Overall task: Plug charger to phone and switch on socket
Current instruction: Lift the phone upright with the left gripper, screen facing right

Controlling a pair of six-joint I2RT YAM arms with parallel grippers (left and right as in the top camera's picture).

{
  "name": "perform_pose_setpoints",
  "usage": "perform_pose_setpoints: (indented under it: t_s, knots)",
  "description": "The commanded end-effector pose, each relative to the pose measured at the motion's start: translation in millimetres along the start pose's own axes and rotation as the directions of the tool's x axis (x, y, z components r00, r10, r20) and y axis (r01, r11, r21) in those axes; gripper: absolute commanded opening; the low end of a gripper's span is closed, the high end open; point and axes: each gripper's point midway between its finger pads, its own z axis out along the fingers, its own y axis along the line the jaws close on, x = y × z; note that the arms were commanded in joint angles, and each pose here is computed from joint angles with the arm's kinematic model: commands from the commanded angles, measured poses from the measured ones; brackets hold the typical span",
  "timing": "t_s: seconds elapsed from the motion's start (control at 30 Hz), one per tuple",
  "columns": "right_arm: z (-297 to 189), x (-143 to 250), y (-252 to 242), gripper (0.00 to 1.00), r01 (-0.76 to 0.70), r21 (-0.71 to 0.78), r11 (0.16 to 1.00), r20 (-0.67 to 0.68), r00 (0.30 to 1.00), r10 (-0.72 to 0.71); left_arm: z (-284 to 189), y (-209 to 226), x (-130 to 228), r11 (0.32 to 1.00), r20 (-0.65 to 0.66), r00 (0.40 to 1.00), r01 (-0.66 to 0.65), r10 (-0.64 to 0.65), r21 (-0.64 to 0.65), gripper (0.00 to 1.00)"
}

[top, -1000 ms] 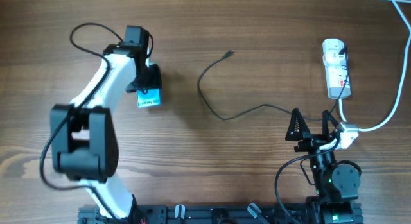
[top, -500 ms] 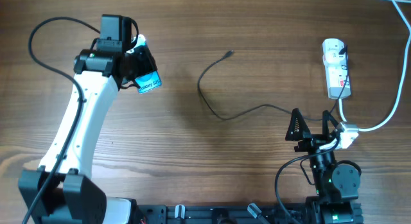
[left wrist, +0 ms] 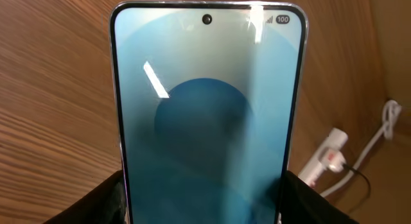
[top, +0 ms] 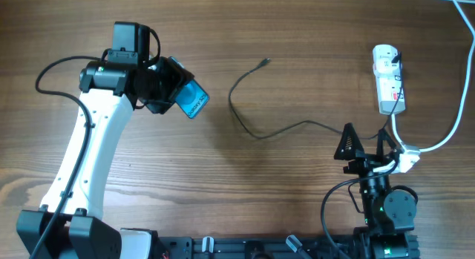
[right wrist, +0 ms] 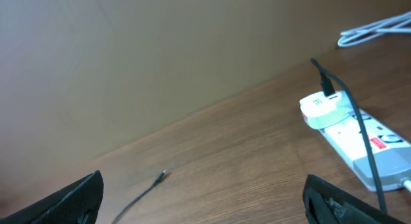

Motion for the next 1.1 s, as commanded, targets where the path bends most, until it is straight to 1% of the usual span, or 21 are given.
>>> perform_pose_setpoints:
  t_s: [0.0,0.03,0.13,0.3,0.37,0.43,0.5,0.57,0.6,0.67,0.7,0.77,0.83,0.9,0.97,1.03,1.07]
  knots:
    - [0,0,1,1.00,-0.130,-0.005,0.992,0.002,0.992,0.130,-16,-18,13,0.996,-0.053,0.998,0.032,-0.027,0.086,0.04]
    - [0,2,4,1.00,-0.140,-0.019,0.990,-0.012,0.990,0.140,-16,-17,13,0.996,-0.056,0.998,0.041,-0.037,0.083,0.04]
    - [-1,10,16,1.00,-0.142,-0.088,0.986,-0.068,0.988,0.137,-16,-14,16,0.988,-0.072,0.988,0.141,-0.136,0.063,0.04]
    - [-2,20,36,1.00,-0.155,-0.171,0.973,-0.170,0.977,0.126,-16,-15,16,0.988,-0.074,0.988,0.143,-0.139,0.064,0.04]
    - [1,14,42,1.00,-0.158,-0.159,0.975,-0.200,0.972,0.125,-16,-14,16,0.985,-0.076,0.984,0.163,-0.158,0.062,0.04]
    - [7,9,55,1.00,-0.171,-0.179,0.969,-0.268,0.956,0.119,-16,-14,16,0.980,-0.077,0.980,0.187,-0.182,0.060,0.04]
    - [15,3,72,1.00,-0.162,-0.214,0.963,-0.332,0.940,0.084,-16,-15,16,0.981,-0.077,0.980,0.187,-0.182,0.060,0.04]
    - [26,-1,93,1.00,-0.186,-0.252,0.950,-0.431,0.900,0.061,-16,-15,16,0.981,-0.077,0.980,0.187,-0.182,0.060,0.04]
    - [33,-2,101,1.00,-0.205,-0.248,0.947,-0.491,0.869,0.059,-16,-15,16,0.981,-0.077,0.980,0.187,-0.182,0.060,0.04]
    - [43,1,108,1.00,-0.236,-0.206,0.950,-0.591,0.803,0.071,-16,-15,16,0.980,-0.077,0.980,0.187,-0.183,0.060,0.04]
    - [49,5,115,1.00,-0.245,-0.208,0.947,-0.660,0.750,0.049,-16,-15,16,0.980,-0.077,0.980,0.187,-0.183,0.060,0.04]
    - [57,10,122,1.00,-0.280,-0.209,0.937,-0.717,0.695,0.048,-16,-14,16,0.975,-0.080,0.975,0.214,-0.209,0.058,0.04]
    - [65,18,121,1.00,-0.300,-0.192,0.935,-0.734,0.676,0.066,-16,-15,19,0.961,-0.101,0.958,0.273,-0.267,0.053,0.04]
    - [70,28,115,1.00,-0.371,-0.083,0.925,-0.769,0.615,0.178,-17,-20,26,0.943,-0.153,0.936,0.328,-0.316,0.064,0.04]
    - [73,41,108,1.00,-0.474,0.104,0.875,-0.785,0.501,0.364,-21,-30,38,0.926,-0.244,0.909,0.367,-0.337,0.087,0.04]
    - [75,47,105,1.00,-0.489,0.153,0.859,-0.785,0.468,0.406,-27,-38,46,0.913,-0.328,0.882,0.392,-0.339,0.111,0.04]
    - [75,51,104,1.00,-0.487,0.163,0.858,-0.788,0.460,0.410,-34,-43,50,0.901,-0.390,0.858,0.412,-0.335,0.133,0.04]
